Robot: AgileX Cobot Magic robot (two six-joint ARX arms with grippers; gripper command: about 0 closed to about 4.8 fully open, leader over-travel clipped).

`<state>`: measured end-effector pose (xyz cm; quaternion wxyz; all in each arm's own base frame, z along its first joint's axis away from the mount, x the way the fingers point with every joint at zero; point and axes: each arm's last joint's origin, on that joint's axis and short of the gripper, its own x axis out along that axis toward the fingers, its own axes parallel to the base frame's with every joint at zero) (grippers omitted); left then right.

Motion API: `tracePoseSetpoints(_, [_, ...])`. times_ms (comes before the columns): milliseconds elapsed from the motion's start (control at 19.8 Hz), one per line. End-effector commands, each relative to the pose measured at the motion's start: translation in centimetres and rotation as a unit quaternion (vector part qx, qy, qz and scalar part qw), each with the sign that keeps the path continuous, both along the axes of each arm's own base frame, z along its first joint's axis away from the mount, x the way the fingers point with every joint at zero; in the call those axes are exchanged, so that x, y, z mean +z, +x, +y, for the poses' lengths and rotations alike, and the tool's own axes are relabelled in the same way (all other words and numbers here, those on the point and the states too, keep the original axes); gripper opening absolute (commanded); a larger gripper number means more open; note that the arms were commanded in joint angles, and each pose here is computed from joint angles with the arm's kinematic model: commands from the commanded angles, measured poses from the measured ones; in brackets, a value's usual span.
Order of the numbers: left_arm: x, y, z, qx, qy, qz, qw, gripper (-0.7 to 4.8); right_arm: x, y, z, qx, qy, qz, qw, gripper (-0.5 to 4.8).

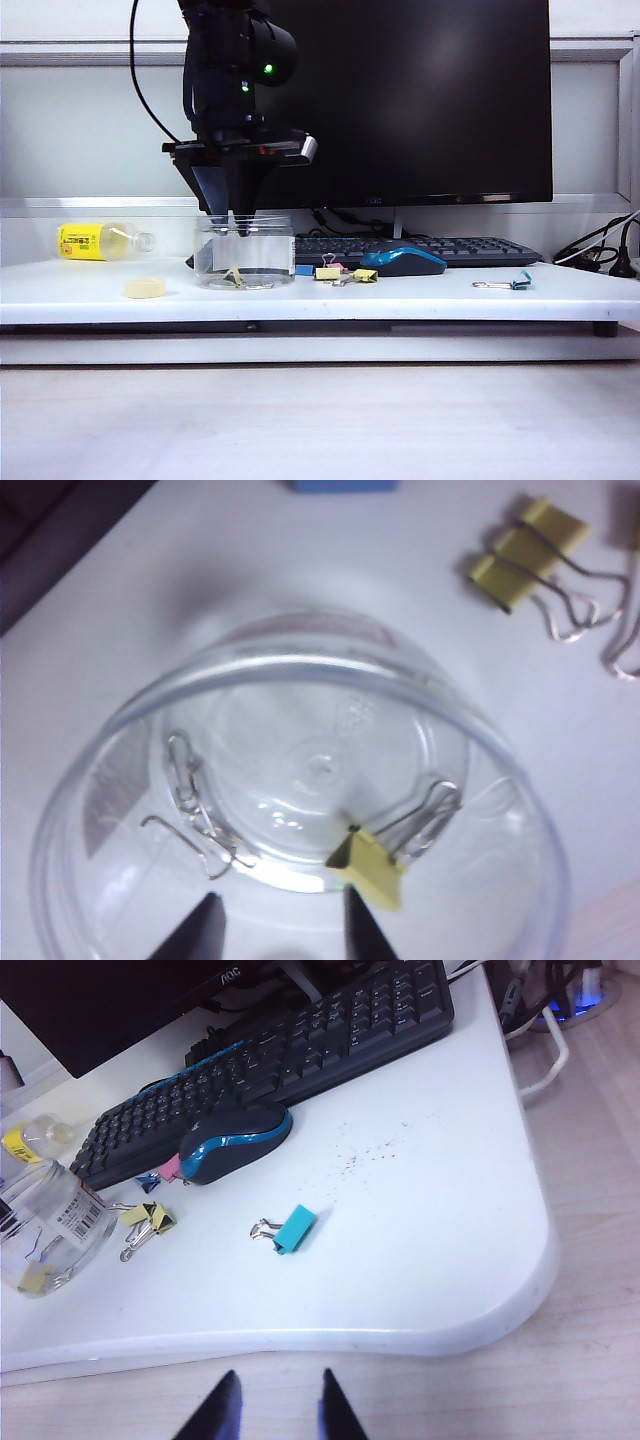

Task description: Take the clips out of the round transparent plastic box and place them on the table.

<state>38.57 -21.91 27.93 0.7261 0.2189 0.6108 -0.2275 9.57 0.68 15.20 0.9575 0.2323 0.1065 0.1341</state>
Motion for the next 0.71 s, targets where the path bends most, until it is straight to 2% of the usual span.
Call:
tracePoseSetpoints(50, [0.57,-0.31,-0.10,0.011,-0.032,0.013,0.999,1.65,0.12,0.00,0.01,0.001,-0.001,-0.004,1.000,1.07])
tracePoseSetpoints(252, [0.56,-0.38,-0.15,0.030,-0.047,0.024,0.998,1.65,0.13,0.00,0.01,0.001,-0.001,-0.004,1.000,1.07])
tracePoseSetpoints(453, [0.56,-0.41,-0.18,0.079,-0.058,0.033,0.995,1.68,0.13,-0.01,0.03,0.003,-0.001,-0.004,1.000,1.07])
tracePoseSetpoints(705, [-0.35,-0.57,-0.18,0.085,-0.054,0.054,0.993,1.71,0.13,-0.01,0.03,0.003,-0.001,-0.004,1.000,1.07])
